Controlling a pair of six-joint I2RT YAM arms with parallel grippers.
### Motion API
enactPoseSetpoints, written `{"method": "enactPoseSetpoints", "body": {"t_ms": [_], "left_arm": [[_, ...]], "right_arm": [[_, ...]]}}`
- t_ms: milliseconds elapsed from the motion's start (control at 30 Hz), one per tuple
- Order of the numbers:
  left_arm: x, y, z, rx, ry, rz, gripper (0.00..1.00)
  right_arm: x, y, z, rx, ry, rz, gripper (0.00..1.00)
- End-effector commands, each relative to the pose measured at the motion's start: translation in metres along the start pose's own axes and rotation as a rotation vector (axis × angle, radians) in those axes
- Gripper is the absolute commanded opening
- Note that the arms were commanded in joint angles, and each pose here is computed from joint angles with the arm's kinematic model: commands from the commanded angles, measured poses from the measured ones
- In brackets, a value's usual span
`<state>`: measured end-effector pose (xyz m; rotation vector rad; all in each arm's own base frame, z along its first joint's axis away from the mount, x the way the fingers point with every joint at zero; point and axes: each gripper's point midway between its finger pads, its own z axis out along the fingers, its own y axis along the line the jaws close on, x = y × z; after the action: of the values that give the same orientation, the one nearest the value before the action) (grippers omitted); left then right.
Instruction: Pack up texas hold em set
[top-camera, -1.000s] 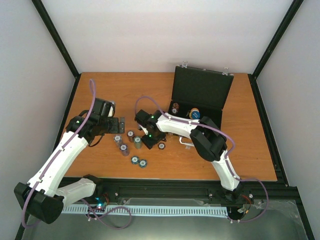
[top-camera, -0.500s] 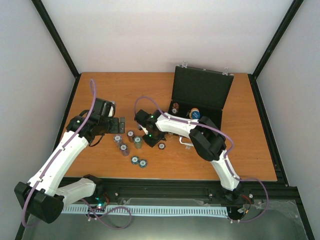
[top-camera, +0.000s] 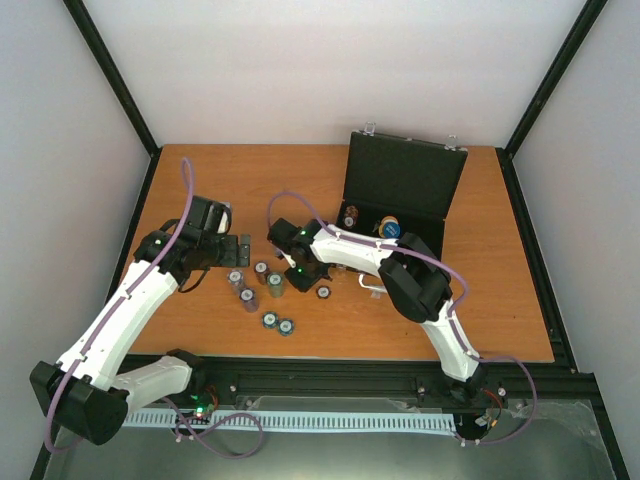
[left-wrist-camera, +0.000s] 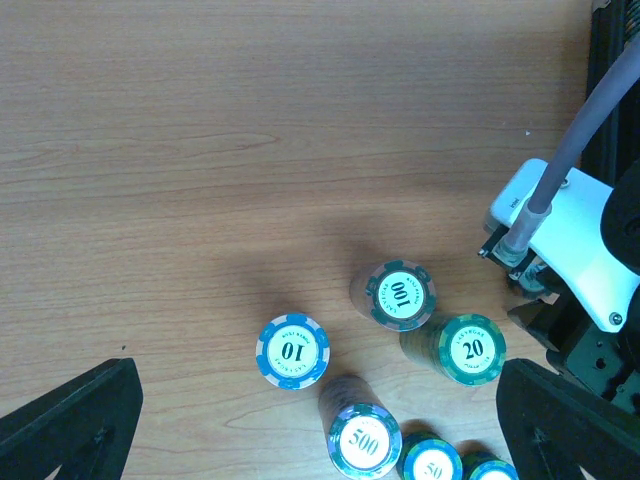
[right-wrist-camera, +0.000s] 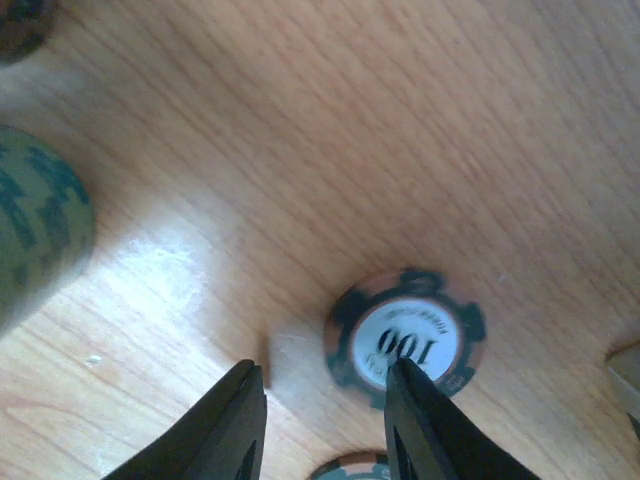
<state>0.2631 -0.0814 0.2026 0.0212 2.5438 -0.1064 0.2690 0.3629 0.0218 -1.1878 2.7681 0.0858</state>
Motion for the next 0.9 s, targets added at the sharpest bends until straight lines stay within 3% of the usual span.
{"method": "enactPoseSetpoints", "body": {"t_ms": [0,233,367,500,600,867], "left_arm": [[-0.004,0.0,-0.001,-0.001,-0.017,-0.009,1.0],[-0.005,-0.002,0.0,0.004,-0.018,-0.009,1.0],[-0.006,-0.003,0.001,0.009,-0.014,-0.008,1.0],[-0.008,-0.003,0.0,0.007,-0.019,-0.004,1.0],[-0.008,-0.002,0.0,0.003,-0.021,-0.002,1.0],[-0.01,-0.003,0.0,0.003,-0.027,-0.008,1.0]], "right_arm": [[0.0,-0.008,-0.011,0.047,-0.006,-0.001,0.27],[0.001,-0.007,-0.028,0.039,-0.027,0.01,0.31],[-0.004,-0.01,-0.033,0.052,-0.05,0.011,0.53],[-0.012,-0.012,-0.042,0.058,-0.072,0.002,0.88],[-0.015,-0.012,-0.042,0.029,-0.065,-0.007,0.99],[-0.021,-0.019,-0.04,-0.068,-0.038,0.011,1.0]]}}
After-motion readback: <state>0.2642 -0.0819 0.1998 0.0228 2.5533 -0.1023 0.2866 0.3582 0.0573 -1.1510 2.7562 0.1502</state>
